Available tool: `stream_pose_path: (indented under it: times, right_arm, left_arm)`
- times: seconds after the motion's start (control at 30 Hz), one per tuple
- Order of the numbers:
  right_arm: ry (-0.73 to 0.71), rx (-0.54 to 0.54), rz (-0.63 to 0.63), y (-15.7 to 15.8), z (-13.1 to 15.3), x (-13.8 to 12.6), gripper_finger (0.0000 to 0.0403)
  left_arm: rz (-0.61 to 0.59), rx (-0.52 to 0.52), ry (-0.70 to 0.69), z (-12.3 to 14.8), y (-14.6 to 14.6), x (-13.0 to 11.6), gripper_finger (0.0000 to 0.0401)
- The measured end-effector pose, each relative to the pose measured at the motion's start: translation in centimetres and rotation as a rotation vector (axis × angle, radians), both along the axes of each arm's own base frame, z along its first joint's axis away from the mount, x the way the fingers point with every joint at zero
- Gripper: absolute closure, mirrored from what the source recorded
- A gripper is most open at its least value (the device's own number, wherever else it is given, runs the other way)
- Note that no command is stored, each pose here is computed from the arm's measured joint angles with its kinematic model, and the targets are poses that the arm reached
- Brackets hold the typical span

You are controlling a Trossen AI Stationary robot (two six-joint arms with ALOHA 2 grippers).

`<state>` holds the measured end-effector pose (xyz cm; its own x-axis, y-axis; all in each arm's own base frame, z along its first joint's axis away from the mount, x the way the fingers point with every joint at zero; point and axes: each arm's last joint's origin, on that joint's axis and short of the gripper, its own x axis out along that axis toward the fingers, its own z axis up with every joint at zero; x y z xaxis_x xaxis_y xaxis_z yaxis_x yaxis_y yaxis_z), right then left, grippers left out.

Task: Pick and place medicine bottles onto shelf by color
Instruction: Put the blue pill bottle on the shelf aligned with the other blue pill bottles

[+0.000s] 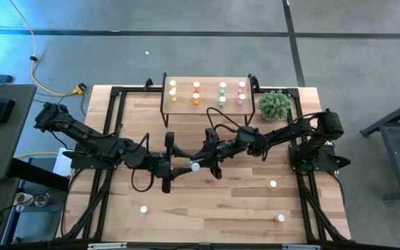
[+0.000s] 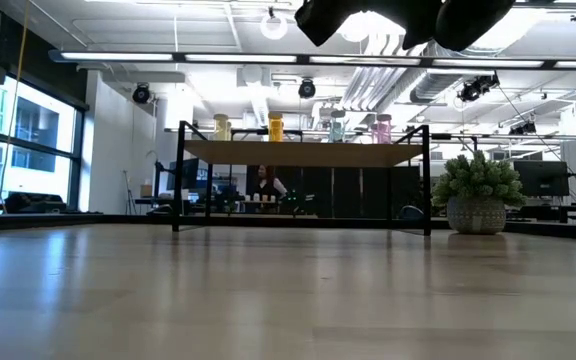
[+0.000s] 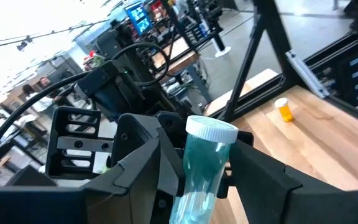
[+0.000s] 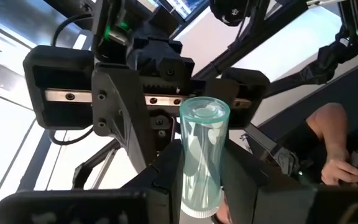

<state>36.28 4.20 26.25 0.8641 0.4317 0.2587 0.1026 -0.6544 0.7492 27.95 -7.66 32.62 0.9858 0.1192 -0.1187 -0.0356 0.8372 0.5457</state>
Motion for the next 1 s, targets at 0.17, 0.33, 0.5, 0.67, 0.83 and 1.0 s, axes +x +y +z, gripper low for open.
stream_pose_path:
  times: [0.17, 0.33, 0.5, 0.67, 0.83, 1.0]
  right_arm:
    - [0.0, 0.001, -0.008, -0.06, -0.01, 0.01, 0.0329]
    - [0.0, 0.003, -0.014, -0.1, -0.01, 0.02, 0.0329]
    - [-0.002, -0.003, -0.015, -0.1, -0.02, 0.02, 0.0329]
    - [0.008, -0.004, -0.016, -0.1, -0.11, 0.05, 0.0329]
    - [0.013, 0.004, -0.024, -0.12, -0.12, 0.06, 0.0329]
    - [0.013, 0.005, -0.024, -0.13, -0.12, 0.06, 0.0329]
  left_arm:
    - [0.01, 0.01, 0.005, -0.03, -0.01, -0.03, 0.0194]
    - [0.016, 0.012, 0.008, -0.07, 0.0, -0.04, 0.0184]
    - [0.018, 0.012, 0.007, -0.06, 0.02, -0.04, 0.0204]
    - [0.015, 0.035, 0.008, -0.03, 0.02, -0.03, 0.0236]
    - [0.014, 0.036, 0.008, -0.03, 0.0, -0.04, 0.0261]
    - [0.014, 0.037, 0.008, -0.03, 0.0, -0.04, 0.028]
